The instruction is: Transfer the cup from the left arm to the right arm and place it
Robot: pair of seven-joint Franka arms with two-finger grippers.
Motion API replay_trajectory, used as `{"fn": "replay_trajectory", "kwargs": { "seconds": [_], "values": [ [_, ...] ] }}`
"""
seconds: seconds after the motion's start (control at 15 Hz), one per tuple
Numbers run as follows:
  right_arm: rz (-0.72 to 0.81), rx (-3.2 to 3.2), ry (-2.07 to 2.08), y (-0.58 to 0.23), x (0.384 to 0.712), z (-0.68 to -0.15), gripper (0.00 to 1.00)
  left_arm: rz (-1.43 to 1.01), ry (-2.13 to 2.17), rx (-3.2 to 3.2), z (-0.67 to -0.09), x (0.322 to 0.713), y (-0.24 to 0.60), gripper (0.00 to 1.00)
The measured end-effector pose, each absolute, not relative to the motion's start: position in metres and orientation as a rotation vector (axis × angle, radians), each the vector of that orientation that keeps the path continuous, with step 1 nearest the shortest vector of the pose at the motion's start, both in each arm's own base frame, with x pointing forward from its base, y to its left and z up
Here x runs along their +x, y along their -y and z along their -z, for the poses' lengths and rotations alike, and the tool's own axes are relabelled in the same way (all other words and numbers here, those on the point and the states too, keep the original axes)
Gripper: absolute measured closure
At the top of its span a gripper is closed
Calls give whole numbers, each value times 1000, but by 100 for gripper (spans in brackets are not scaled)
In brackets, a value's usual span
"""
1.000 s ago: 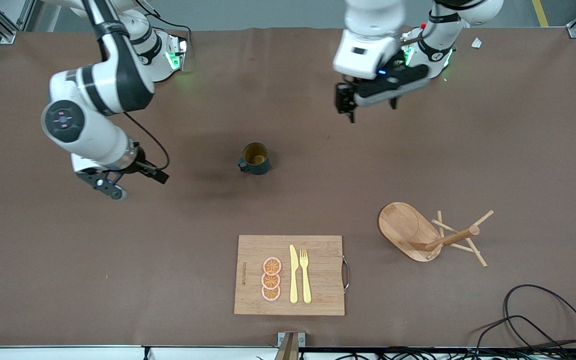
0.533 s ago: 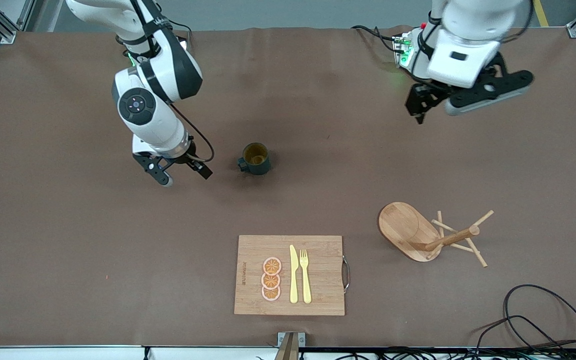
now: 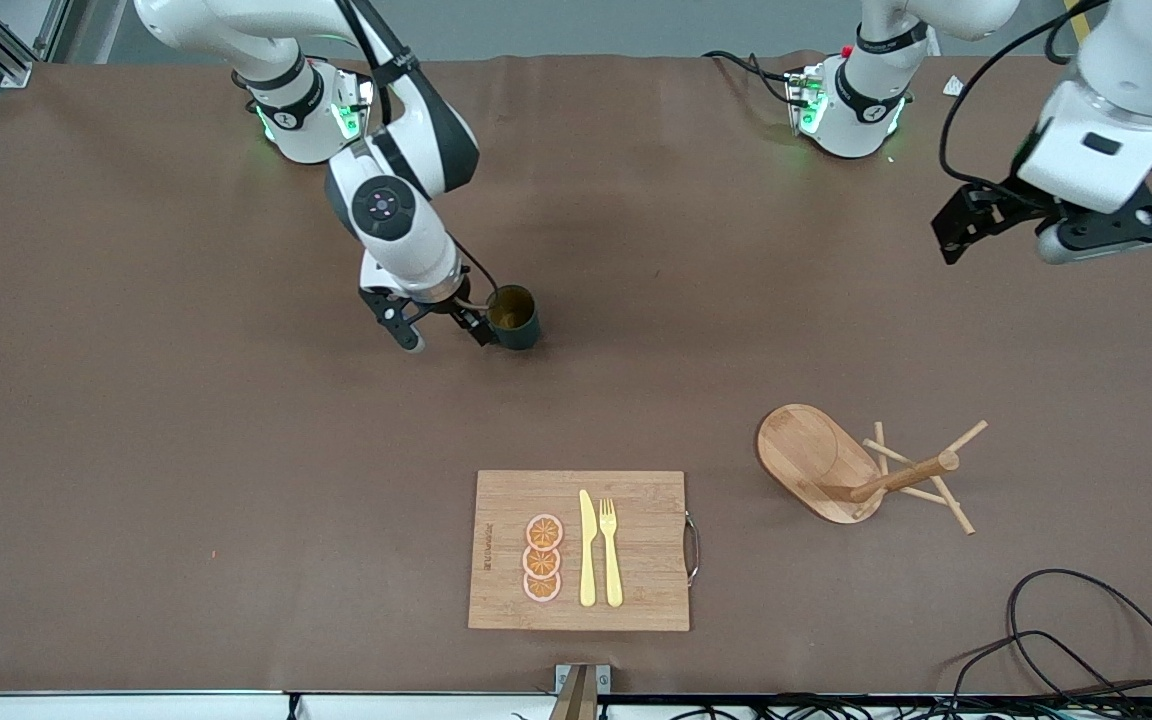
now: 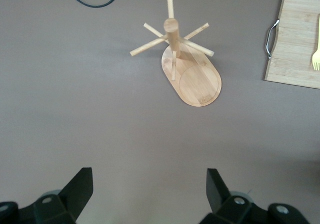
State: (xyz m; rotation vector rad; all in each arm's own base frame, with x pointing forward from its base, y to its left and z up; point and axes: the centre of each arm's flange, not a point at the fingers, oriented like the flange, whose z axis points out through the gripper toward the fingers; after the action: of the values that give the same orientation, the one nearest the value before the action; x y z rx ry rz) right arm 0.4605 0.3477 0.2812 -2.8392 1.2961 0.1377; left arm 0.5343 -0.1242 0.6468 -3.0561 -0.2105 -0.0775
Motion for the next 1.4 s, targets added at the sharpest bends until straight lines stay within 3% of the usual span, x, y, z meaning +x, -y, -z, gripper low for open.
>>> {"fn": "replay_trajectory", "kwargs": {
  "seconds": [0.87,1.0,1.07,1.4],
  "values": [
    [-163,-2887,-1315,-385,418,-253,2,73,114,-3097,-638,552,81,0],
    [-165,-2892,-1313,-386,414,-250,15,71,81,-3097,-638,553,73,0],
    [-164,-2892,-1314,-387,413,-249,29,72,67,-3097,-638,553,72,0],
    [-165,-2892,-1321,-385,412,-247,78,88,47,-3097,-645,548,76,0]
  ]
}}
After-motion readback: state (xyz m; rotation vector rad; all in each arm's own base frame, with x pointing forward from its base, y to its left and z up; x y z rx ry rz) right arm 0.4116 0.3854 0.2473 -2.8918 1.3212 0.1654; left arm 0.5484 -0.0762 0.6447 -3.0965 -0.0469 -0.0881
